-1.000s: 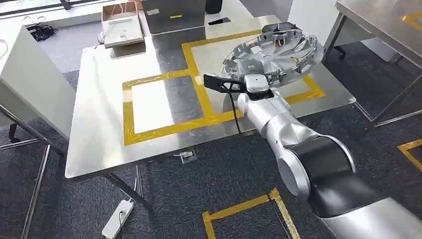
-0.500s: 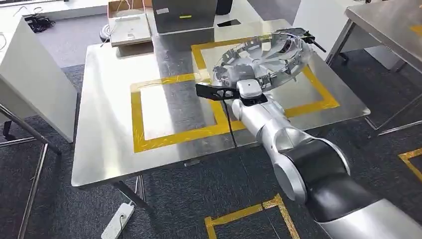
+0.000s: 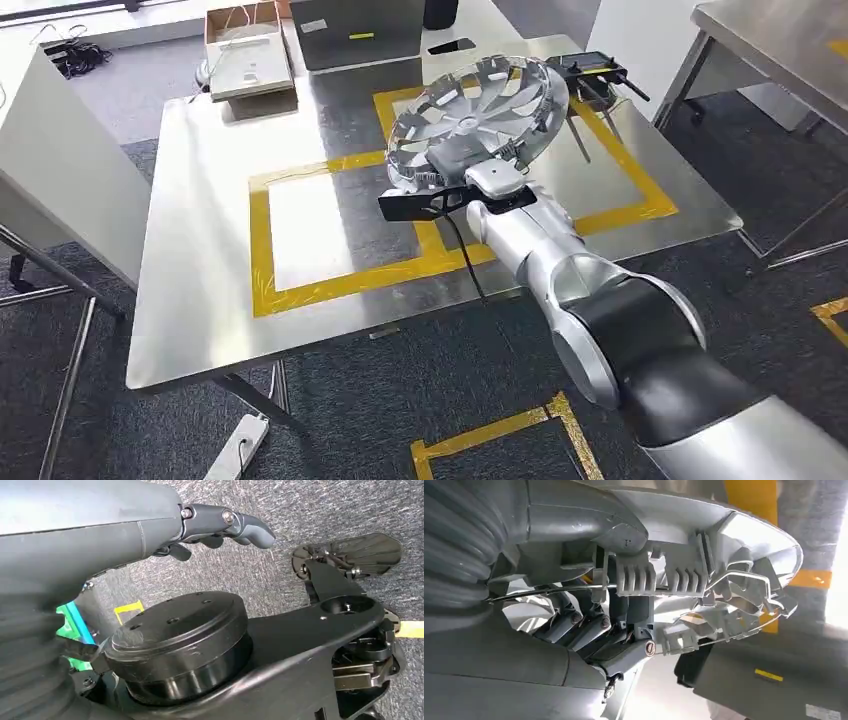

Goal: Take the parts from the cabinet and place them on the table.

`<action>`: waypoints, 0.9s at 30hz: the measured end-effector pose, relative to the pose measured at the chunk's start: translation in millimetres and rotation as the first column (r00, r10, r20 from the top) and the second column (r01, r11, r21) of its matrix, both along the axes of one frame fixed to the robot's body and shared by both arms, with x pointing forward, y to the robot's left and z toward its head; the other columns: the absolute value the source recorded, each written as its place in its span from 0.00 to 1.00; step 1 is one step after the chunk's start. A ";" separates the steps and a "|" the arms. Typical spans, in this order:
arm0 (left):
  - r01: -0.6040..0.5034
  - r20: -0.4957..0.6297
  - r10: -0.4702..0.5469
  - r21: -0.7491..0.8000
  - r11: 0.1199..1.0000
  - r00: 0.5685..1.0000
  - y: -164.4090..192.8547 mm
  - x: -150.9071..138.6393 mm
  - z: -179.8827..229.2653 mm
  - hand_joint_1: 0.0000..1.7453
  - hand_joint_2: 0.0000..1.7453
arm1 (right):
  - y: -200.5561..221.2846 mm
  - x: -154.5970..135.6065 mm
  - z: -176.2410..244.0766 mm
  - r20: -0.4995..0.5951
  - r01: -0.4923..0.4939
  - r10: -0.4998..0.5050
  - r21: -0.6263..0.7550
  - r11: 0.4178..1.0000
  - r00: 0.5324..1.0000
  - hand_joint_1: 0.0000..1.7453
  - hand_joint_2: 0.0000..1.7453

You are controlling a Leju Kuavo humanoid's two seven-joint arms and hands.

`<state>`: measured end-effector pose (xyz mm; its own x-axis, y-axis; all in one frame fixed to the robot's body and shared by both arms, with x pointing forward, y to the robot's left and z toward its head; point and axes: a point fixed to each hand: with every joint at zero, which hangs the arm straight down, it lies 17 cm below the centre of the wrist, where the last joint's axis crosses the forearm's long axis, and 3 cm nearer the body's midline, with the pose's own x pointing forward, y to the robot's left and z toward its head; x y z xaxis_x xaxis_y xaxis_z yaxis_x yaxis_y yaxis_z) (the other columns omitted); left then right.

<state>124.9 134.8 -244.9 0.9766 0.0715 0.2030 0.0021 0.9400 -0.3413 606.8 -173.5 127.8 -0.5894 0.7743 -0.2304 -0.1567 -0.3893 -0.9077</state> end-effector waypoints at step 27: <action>-0.008 -0.009 0.008 -0.003 1.000 1.000 -0.8 -3.8 -0.6 0.00 0.00 | 0.4 5.0 11.1 0.017 -0.003 0.003 -0.004 1.000 1.000 0.00 0.00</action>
